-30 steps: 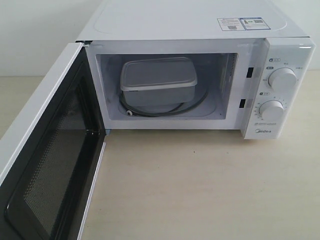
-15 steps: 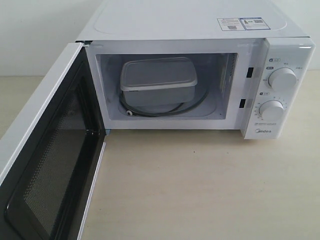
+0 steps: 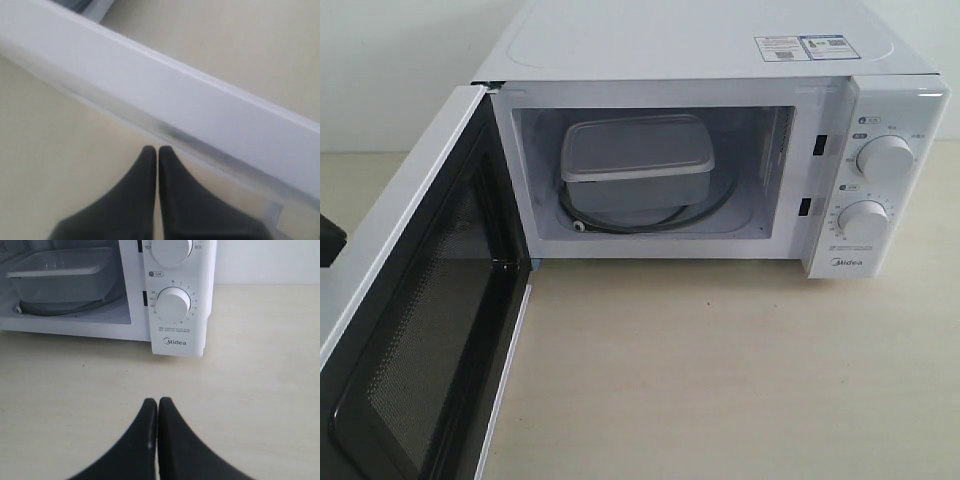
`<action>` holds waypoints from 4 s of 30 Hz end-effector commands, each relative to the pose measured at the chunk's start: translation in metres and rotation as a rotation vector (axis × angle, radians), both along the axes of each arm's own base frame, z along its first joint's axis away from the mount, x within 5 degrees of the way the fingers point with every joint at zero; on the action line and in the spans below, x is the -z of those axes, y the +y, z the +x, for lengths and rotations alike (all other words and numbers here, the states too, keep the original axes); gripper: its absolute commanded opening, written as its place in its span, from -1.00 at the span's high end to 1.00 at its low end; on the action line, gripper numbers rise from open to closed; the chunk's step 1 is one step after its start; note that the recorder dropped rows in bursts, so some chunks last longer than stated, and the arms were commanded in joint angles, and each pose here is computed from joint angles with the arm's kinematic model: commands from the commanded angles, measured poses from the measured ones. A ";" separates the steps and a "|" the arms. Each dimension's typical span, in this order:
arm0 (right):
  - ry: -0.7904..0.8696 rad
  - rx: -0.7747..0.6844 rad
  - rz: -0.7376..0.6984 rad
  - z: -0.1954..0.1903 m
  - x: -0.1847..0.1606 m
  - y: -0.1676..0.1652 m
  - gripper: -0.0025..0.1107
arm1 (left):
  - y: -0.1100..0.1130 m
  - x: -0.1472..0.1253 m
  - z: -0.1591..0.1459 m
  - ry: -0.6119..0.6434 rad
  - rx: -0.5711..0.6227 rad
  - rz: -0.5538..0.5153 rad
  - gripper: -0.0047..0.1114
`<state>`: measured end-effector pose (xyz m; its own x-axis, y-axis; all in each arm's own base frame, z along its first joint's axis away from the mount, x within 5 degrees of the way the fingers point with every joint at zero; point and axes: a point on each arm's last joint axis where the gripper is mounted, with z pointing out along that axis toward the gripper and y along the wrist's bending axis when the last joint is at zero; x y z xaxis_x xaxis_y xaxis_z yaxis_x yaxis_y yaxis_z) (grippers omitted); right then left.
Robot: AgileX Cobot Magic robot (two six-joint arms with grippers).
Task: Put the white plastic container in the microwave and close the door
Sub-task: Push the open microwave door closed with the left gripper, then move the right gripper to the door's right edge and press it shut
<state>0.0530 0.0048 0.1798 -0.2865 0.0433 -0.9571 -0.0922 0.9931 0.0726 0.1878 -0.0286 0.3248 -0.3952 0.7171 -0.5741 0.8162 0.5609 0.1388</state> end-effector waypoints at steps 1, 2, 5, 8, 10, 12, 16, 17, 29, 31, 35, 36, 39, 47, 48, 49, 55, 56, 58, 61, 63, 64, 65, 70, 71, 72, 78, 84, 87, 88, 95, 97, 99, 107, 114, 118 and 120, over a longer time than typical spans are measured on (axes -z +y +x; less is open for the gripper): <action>-0.008 0.002 -0.010 0.000 -0.001 0.000 0.96 | -0.006 0.014 -0.001 -0.050 0.145 -0.002 0.85; -0.008 0.002 -0.010 0.000 -0.001 0.000 0.96 | -0.010 0.012 -0.001 -0.064 0.153 -0.051 0.85; -0.008 0.002 -0.010 0.000 -0.001 0.000 0.96 | -0.026 0.011 -0.002 -0.125 0.232 -0.193 0.85; -0.006 0.002 -0.006 0.000 0.000 0.000 0.96 | -0.042 0.015 0.003 -0.226 0.227 -0.238 0.85; -0.004 0.002 -0.007 0.000 0.000 0.000 0.96 | -0.050 0.019 0.008 -0.258 0.226 -0.247 0.85; -0.004 0.002 -0.007 0.000 0.000 0.000 0.96 | -0.060 0.023 0.016 -0.259 0.192 -0.303 0.85; -0.005 0.002 -0.006 0.000 0.000 0.000 0.96 | -0.078 0.032 0.027 -0.265 0.216 -0.346 0.85; -0.005 0.002 -0.006 0.000 0.000 0.000 0.96 | -0.081 0.034 0.030 -0.269 0.212 -0.356 0.85; -0.005 0.002 -0.006 0.000 0.000 0.000 0.96 | -0.109 0.063 0.068 -0.309 0.178 -0.434 0.85; -0.005 0.002 -0.006 0.000 0.000 0.000 0.96 | -0.112 0.066 0.076 -0.302 0.178 -0.429 0.85; -0.005 0.002 -0.006 0.000 0.000 0.000 0.96 | -0.118 0.065 0.093 -0.289 0.135 -0.483 0.85; -0.005 0.002 -0.006 0.000 0.000 0.000 0.96 | -0.120 0.065 0.098 -0.287 0.122 -0.500 0.85; -0.005 0.002 -0.006 0.000 0.000 0.000 0.96 | -0.123 0.062 0.105 -0.286 0.109 -0.536 0.85; -0.005 0.002 -0.006 0.000 0.000 0.000 0.96 | -0.124 0.061 0.110 -0.291 0.107 -0.535 0.85; -0.005 0.002 -0.006 0.000 0.000 0.000 0.96 | -0.125 0.061 0.110 -0.290 0.112 -0.540 0.85; -0.005 0.002 -0.006 0.000 0.000 0.000 0.96 | -0.126 0.060 0.108 -0.283 0.124 -0.555 0.85; -0.005 0.002 -0.006 0.000 0.000 0.000 0.96 | -0.128 0.048 0.095 -0.278 0.228 -0.577 0.85; -0.005 0.002 -0.006 0.000 0.000 0.000 0.96 | -0.128 0.047 0.093 -0.273 0.231 -0.572 0.85; -0.005 0.002 -0.006 0.000 0.000 0.000 0.96 | -0.125 0.040 0.087 -0.253 0.229 -0.565 0.85; -0.005 0.002 -0.006 0.000 0.000 0.000 0.96 | -0.121 0.029 0.074 -0.242 0.250 -0.521 0.85; -0.005 0.002 -0.006 0.000 0.000 0.000 0.96 | -0.117 0.023 0.067 -0.249 0.269 -0.481 0.85; -0.009 0.001 -0.017 0.000 -0.001 0.000 0.96 | -0.115 0.019 0.062 -0.245 0.266 -0.471 0.85; -0.009 0.002 -0.020 0.000 -0.001 -0.001 0.96 | -0.114 0.016 0.059 -0.240 0.258 -0.470 0.85; -0.073 -0.001 -0.068 0.001 -0.006 -0.001 0.96 | -0.105 -0.004 0.037 -0.193 0.197 -0.473 0.85; -0.099 -0.003 -0.093 0.002 -0.008 -0.002 0.96 | -0.103 -0.006 0.033 -0.182 0.193 -0.465 0.85; -0.123 -0.005 -0.113 0.002 -0.010 -0.002 0.96 | -0.101 -0.008 0.028 -0.175 0.194 -0.452 0.85; -0.319 -0.040 -0.169 0.003 -0.027 0.002 0.96 | -0.092 -0.017 0.001 -0.069 0.167 -0.419 0.85; -0.923 -0.178 0.093 -0.018 -0.080 0.014 0.96 | -0.081 -0.030 -0.022 -0.052 0.102 -0.413 0.85; -1.240 -0.282 0.196 -0.041 -0.100 0.016 0.96 | -0.076 -0.037 -0.031 -0.083 0.091 -0.412 0.85; -1.359 -0.306 0.202 -0.051 -0.105 0.016 0.96 | -0.075 -0.040 -0.034 -0.092 0.087 -0.417 0.85; -1.638 -0.279 0.272 -0.081 -0.143 0.006 0.96 | -0.070 -0.052 -0.050 -0.162 0.088 -0.439 0.85; -1.569 -0.255 0.252 -0.081 -0.161 0.006 0.96 | -0.069 -0.053 -0.051 -0.165 0.086 -0.443 0.85; -1.481 -0.220 0.228 -0.081 -0.181 0.004 0.96 | -0.069 -0.052 -0.052 -0.157 0.086 -0.443 0.85; -0.798 -0.038 0.152 -0.037 -0.231 -0.002 0.96 | -0.069 -0.053 -0.050 -0.169 0.075 -0.446 0.85; -0.174 0.094 0.174 0.018 -0.208 -0.003 0.96 | -0.069 -0.053 -0.049 -0.173 0.073 -0.447 0.85; 0.144 0.052 0.401 0.039 -0.185 0.014 0.96 | -0.069 -0.053 -0.049 -0.173 0.073 -0.447 0.85; 0.229 0.019 0.507 0.048 -0.181 0.023 0.96 | -0.069 -0.053 -0.049 -0.173 0.073 -0.447 0.85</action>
